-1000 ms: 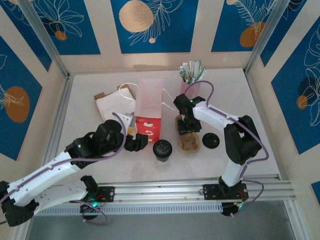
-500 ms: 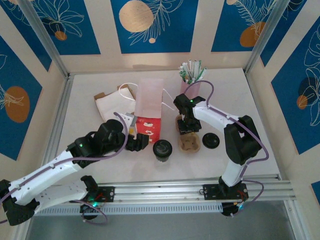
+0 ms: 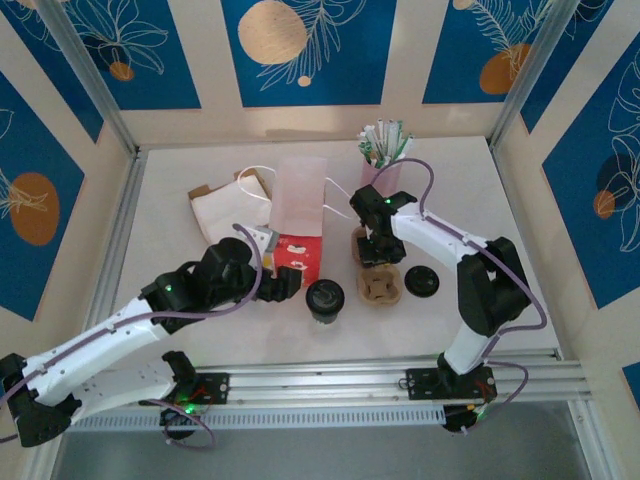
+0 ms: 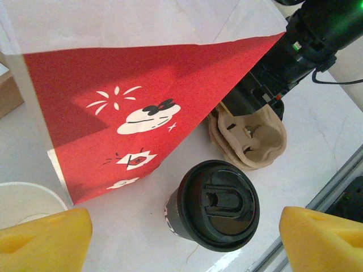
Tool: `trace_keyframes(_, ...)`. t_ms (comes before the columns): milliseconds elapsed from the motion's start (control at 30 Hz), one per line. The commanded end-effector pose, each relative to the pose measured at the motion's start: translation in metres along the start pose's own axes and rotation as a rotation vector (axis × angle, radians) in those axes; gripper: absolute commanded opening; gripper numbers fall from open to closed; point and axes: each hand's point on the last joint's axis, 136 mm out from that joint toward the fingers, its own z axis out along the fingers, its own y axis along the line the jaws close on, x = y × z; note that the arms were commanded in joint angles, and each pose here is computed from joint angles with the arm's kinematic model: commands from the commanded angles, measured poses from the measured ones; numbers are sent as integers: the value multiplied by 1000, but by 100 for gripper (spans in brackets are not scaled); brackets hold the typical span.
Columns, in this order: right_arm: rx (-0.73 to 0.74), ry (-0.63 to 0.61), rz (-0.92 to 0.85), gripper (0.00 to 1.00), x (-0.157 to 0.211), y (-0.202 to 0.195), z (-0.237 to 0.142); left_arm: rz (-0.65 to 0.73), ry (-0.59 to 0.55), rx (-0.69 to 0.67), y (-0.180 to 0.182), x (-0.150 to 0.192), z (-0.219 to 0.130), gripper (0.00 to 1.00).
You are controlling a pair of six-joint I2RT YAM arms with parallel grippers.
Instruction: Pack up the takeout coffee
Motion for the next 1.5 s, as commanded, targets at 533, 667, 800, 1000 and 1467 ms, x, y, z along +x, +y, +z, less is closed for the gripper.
trace_keyframes(533, -98, -38, 56, 41, 18, -2, -40, -1, -81, 34, -11, -19, -17, 86)
trace_keyframes(667, -147, -54, 89, 41, 23, -3, -50, -6, -114, 21, -9, -26, -26, 87)
trace_keyframes(800, -200, -84, 137, 41, 28, -7, -61, -8, -130, -1, -6, -32, -33, 88)
trace_keyframes(1000, -278, -148, 199, 41, 32, -16, -82, -7, -151, -62, 0, -47, -49, 92)
trace_keyframes(1467, -526, -367, 207, 42, 33, -13, -171, -50, -193, -254, 39, -106, -103, 99)
